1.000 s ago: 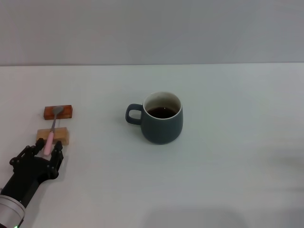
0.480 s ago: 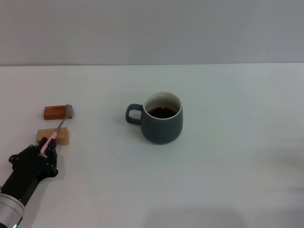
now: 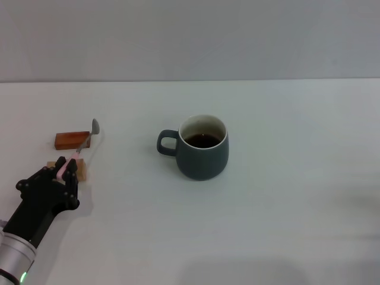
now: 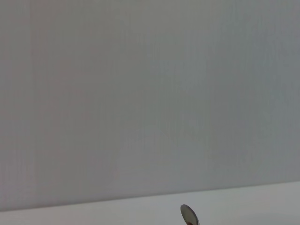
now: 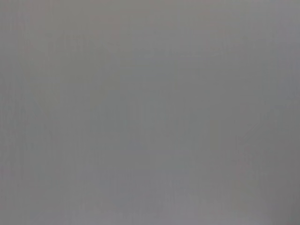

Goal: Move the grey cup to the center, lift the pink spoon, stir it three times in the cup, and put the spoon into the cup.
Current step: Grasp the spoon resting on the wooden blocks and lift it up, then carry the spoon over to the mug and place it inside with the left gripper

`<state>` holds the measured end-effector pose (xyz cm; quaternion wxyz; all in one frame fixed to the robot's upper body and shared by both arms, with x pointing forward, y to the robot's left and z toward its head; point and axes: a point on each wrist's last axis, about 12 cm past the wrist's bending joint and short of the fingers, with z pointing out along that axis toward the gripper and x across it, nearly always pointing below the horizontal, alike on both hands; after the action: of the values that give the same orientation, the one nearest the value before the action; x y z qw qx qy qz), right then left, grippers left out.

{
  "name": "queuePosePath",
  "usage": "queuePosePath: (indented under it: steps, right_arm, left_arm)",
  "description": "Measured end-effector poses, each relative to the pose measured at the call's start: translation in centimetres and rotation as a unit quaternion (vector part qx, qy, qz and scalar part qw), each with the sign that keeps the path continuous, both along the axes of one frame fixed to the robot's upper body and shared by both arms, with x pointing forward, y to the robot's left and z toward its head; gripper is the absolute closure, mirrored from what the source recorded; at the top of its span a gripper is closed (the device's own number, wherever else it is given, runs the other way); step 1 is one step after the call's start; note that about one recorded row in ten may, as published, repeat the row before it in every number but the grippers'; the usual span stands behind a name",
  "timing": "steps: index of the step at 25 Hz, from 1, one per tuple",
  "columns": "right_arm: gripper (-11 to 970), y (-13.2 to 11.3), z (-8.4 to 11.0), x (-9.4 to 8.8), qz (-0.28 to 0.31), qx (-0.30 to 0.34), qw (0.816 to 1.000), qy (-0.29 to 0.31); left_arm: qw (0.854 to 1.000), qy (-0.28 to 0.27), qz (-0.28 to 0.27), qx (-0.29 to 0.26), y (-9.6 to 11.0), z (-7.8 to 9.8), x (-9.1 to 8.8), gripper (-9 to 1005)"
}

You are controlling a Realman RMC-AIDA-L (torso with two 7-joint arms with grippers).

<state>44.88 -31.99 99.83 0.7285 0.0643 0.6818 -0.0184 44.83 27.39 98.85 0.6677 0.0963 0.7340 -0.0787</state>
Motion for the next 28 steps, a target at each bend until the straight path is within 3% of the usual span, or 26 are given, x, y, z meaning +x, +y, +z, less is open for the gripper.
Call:
queuePosePath:
  steps: [7,11,13,14,15,20,28]
  right_arm:
    - [960,-0.1,0.0,-0.2,-0.002,0.000,1.000,-0.002]
    - [960,-0.2,0.0,-0.3,-0.004,-0.001,1.000,-0.004]
    - [960,-0.3,0.1,-0.3,-0.005,-0.001,1.000,-0.005]
    - [960,-0.3,0.1,-0.3,-0.006,-0.001,1.000,-0.005]
    - [960,-0.3,0.1,-0.3,-0.007,-0.001,1.000,-0.005]
    - [959,-0.5,0.1,-0.4,-0.009,-0.002,1.000,-0.004]
    - [960,-0.7,0.0,-0.6,-0.015,-0.003,1.000,-0.002]
  left_arm:
    - [1.000,-0.023,-0.014,-0.005,-0.4,1.0,0.8,851]
    - [0.998,-0.038,-0.046,0.001,-0.8,2.8,2.3,851]
    - [0.998,-0.035,-0.057,0.007,-0.7,4.0,3.3,851]
    - [0.997,-0.037,-0.071,0.015,-0.7,5.6,4.2,851]
    - [0.997,-0.037,-0.071,0.015,-0.7,5.6,4.2,851]
    - [0.994,-0.031,-0.092,0.051,-0.9,9.4,5.7,851]
    - [0.988,-0.036,-0.117,0.098,-1.5,14.1,6.5,851]
